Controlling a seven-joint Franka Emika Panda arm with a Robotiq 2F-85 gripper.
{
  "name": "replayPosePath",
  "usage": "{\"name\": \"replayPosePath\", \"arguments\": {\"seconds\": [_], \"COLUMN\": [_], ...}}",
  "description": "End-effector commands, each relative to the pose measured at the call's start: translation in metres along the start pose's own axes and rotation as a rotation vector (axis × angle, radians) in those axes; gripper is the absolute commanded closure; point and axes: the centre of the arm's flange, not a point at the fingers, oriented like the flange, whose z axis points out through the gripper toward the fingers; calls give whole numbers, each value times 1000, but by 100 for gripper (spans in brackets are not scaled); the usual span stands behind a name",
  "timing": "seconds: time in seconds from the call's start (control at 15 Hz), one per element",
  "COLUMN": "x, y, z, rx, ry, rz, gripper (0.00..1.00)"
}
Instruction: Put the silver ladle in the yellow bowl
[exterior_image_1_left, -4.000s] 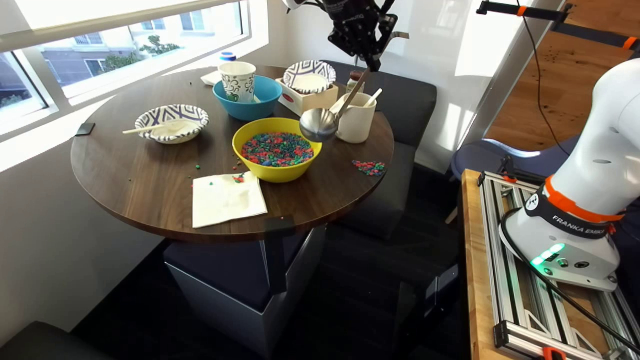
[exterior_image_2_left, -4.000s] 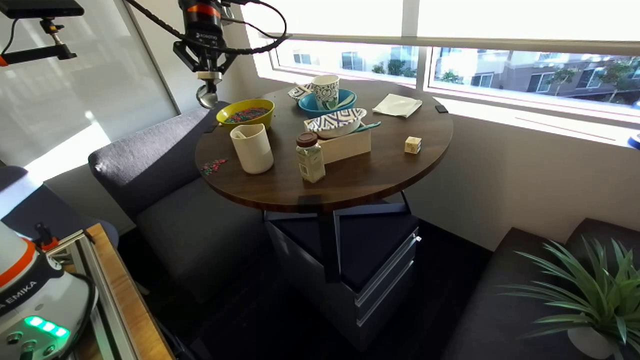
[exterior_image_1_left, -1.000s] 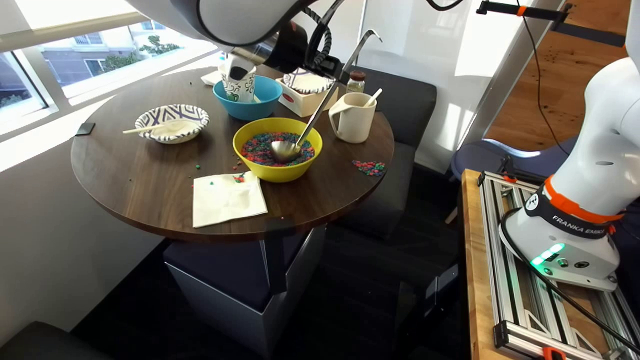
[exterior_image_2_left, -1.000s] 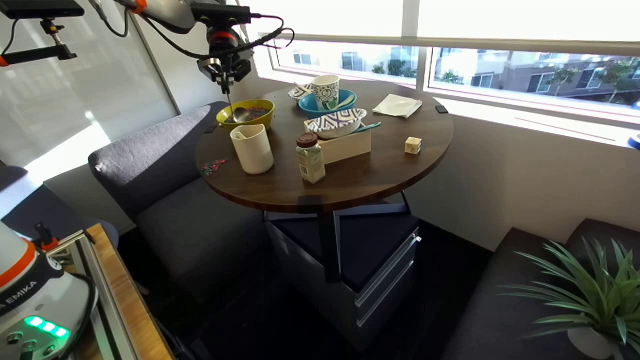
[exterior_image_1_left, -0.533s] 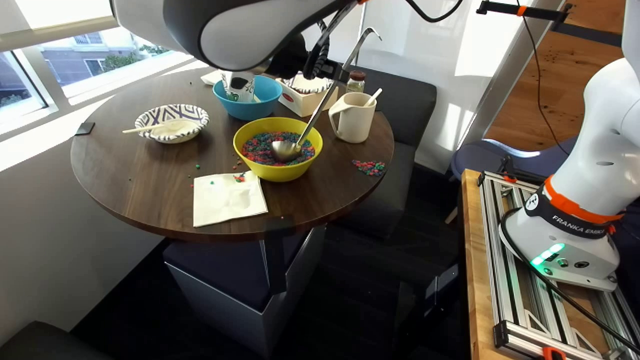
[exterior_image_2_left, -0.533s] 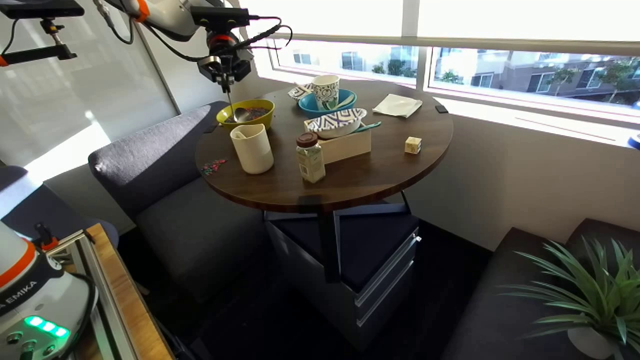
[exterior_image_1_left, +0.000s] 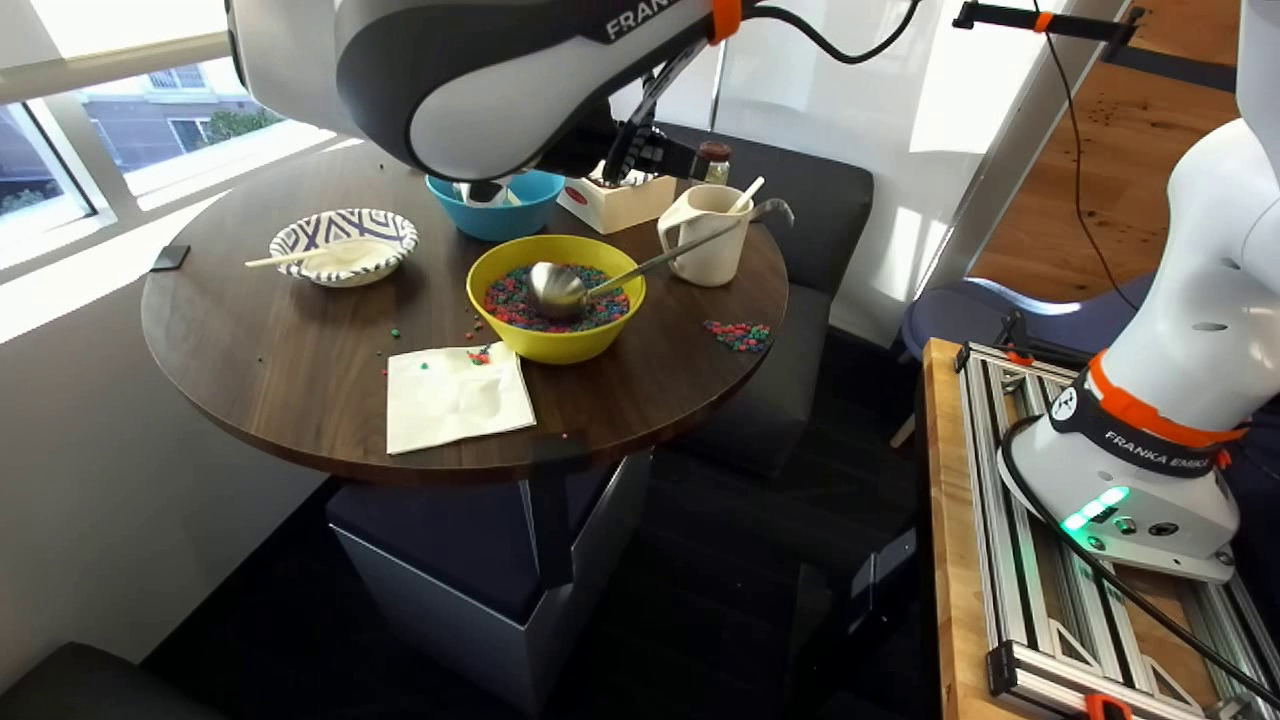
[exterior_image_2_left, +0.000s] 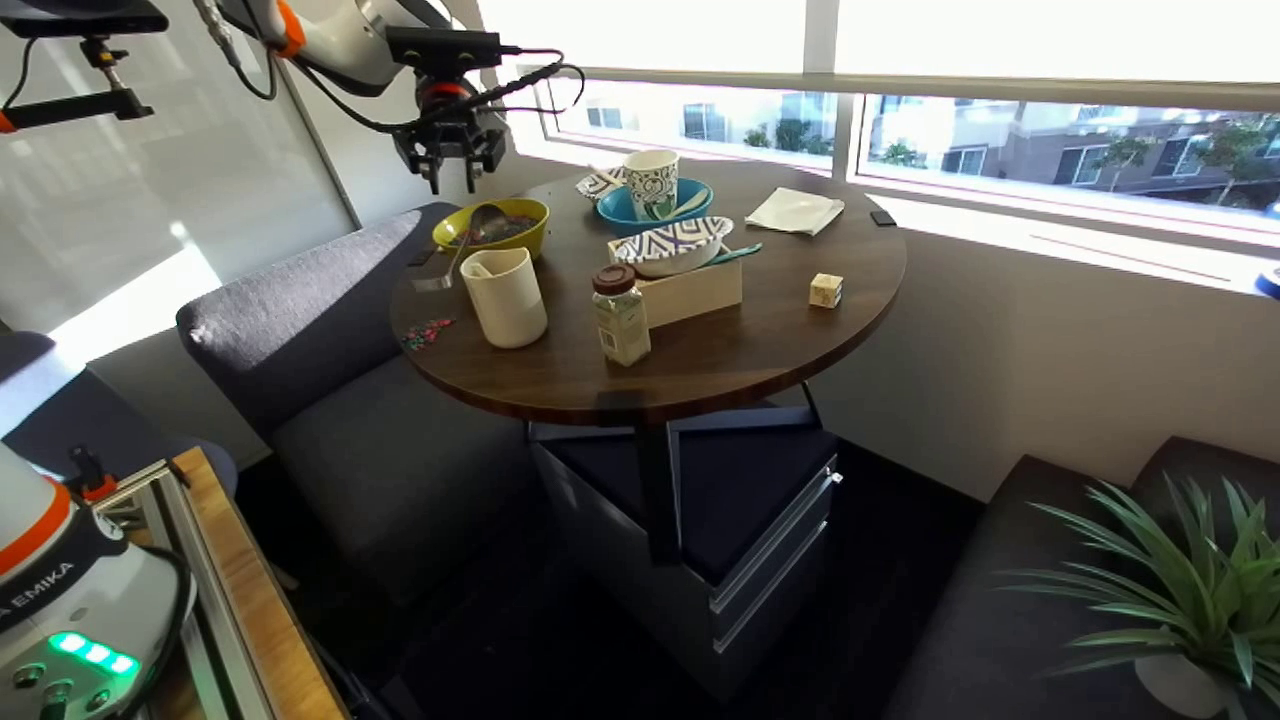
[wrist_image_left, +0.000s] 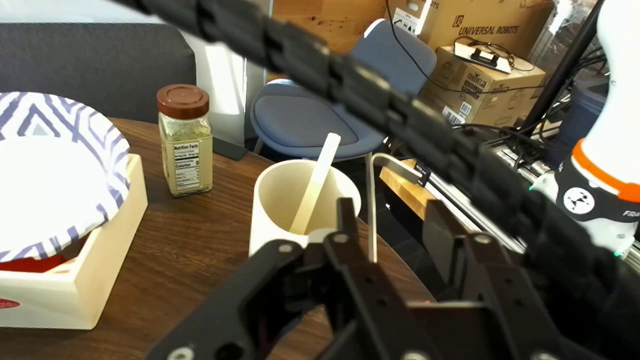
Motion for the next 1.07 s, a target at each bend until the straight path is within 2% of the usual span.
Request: {"name": "replayPosePath", "arguments": {"seconds": [0.0, 0.27, 0.6, 0.8, 0.87, 1.0], "x": [-4, -9, -24, -55, -30, -41], "y": [2, 2, -1, -14, -1, -3], "z": [1, 1, -1, -6, -11, -15], "rx": [9, 9, -3, -74, -35, -47], "ry": [-5, 11, 46, 145, 77, 95], "rz": [-20, -21, -21, -132, -67, -64], "gripper": [27, 0, 0, 0, 0, 0]}}
